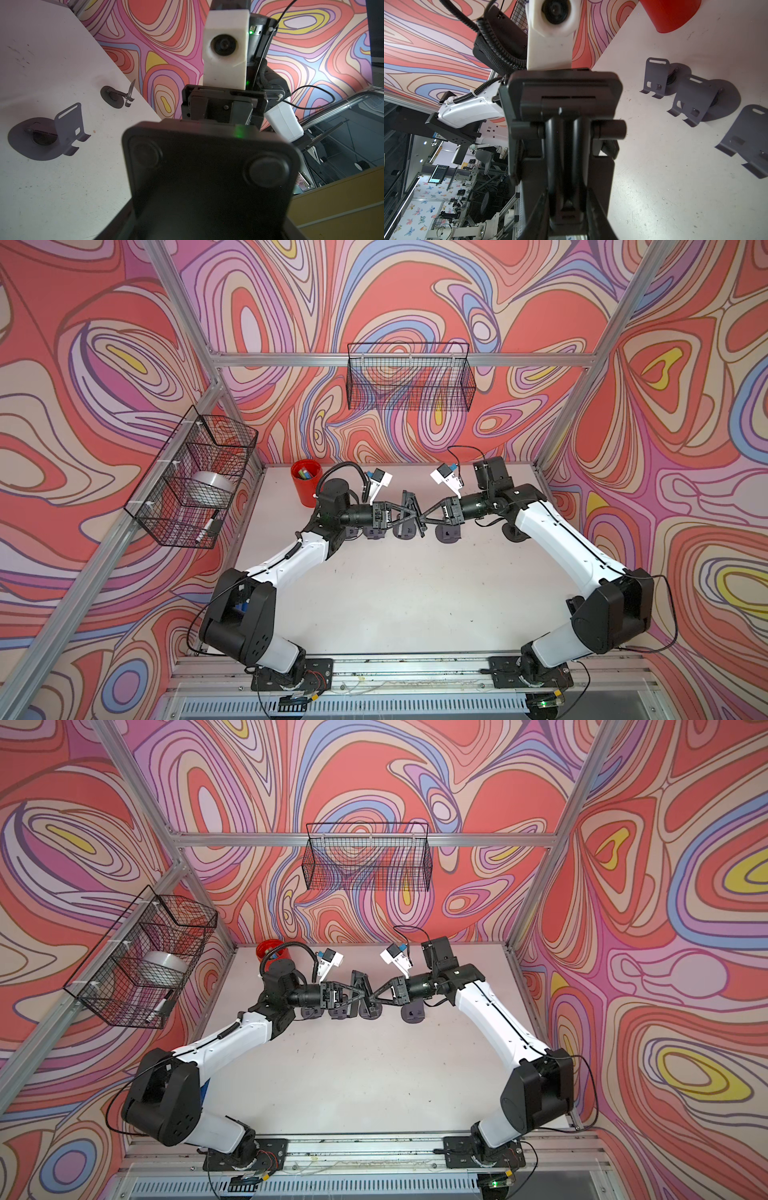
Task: Open the phone stand
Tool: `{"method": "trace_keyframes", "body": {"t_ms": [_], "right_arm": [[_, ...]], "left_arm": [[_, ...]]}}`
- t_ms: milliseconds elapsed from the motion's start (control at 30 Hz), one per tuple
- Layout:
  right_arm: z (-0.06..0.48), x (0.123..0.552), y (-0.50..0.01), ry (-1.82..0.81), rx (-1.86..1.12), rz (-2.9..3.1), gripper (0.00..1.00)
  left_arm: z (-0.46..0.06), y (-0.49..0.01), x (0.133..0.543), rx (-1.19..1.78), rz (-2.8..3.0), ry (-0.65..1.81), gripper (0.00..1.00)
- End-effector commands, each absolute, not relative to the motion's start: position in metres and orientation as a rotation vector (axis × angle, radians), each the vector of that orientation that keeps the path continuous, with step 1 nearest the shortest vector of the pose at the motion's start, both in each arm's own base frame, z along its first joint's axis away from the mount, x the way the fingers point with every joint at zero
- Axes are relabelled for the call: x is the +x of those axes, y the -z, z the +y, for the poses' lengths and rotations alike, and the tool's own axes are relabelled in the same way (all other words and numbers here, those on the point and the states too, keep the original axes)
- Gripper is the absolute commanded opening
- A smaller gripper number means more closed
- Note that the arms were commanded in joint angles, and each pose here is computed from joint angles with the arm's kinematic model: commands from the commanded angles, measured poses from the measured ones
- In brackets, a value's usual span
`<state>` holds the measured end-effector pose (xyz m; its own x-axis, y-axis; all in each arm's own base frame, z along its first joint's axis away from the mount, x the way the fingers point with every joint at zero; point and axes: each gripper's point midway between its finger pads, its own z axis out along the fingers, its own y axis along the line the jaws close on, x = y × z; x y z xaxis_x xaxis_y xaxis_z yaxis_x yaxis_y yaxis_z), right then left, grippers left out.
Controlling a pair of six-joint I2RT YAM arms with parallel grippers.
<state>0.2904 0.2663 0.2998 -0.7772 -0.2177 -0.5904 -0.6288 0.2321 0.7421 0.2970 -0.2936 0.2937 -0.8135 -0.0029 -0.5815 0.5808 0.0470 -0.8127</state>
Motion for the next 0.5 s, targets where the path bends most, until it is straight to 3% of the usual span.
{"method": "trace_keyframes", "body": {"t_ms": [0,467], "right_arm": [[0.2377,0.2965,-0.3303,-1.476,-0.742,2.080,0.00],[0.2406,0.2993,-0.3388,-1.502,-0.751,2.031,0.00]], "left_arm": [[-0.2677,-0.3032,0.3022,0.570,1.893,1.778,0.00],[-0.2723,-0.3073,0.3105,0.518,1.848,1.806,0.00]]}}
